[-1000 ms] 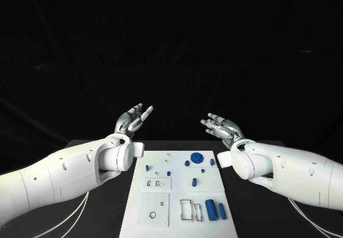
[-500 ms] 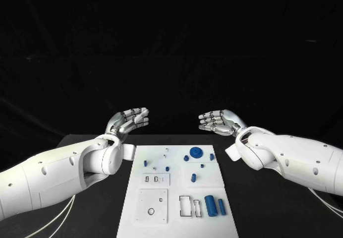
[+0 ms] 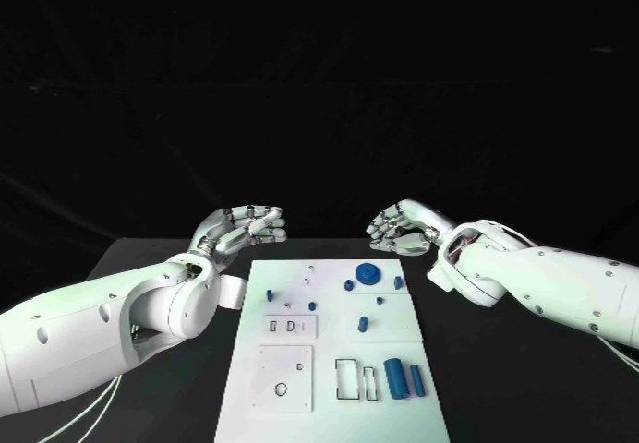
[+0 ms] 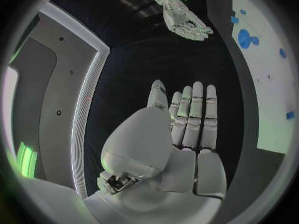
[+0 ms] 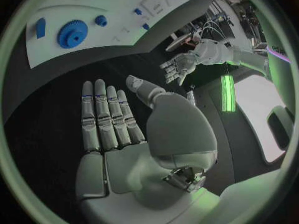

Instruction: Assemble the parts on the task board

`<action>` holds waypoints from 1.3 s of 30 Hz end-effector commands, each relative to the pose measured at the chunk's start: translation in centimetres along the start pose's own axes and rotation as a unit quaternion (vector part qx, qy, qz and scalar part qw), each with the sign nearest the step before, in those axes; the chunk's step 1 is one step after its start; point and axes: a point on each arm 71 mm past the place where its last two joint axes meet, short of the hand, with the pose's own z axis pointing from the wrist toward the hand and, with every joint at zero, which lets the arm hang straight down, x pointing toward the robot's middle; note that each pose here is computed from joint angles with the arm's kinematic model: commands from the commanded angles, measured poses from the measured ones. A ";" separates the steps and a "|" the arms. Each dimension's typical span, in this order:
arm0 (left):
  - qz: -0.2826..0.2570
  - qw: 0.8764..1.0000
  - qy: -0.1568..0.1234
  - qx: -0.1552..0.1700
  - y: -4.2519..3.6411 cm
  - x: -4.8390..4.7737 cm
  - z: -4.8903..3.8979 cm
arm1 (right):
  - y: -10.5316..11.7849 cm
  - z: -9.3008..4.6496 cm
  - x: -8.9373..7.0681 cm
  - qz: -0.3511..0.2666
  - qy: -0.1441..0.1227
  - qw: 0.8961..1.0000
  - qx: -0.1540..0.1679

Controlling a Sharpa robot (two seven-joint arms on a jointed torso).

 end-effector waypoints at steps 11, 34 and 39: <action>-0.035 0.995 0.092 0.002 -1.73 2.86 -2.41 | 2.6 0.5 1.7 -0.225 0.074 0.972 -0.002; -0.039 0.994 0.099 0.008 -2.81 2.91 -2.68 | 3.4 1.4 3.9 -0.246 0.095 0.964 0.013; -0.039 0.994 0.099 0.008 -2.91 2.90 -2.65 | 3.3 1.5 4.5 -0.244 0.104 0.964 0.014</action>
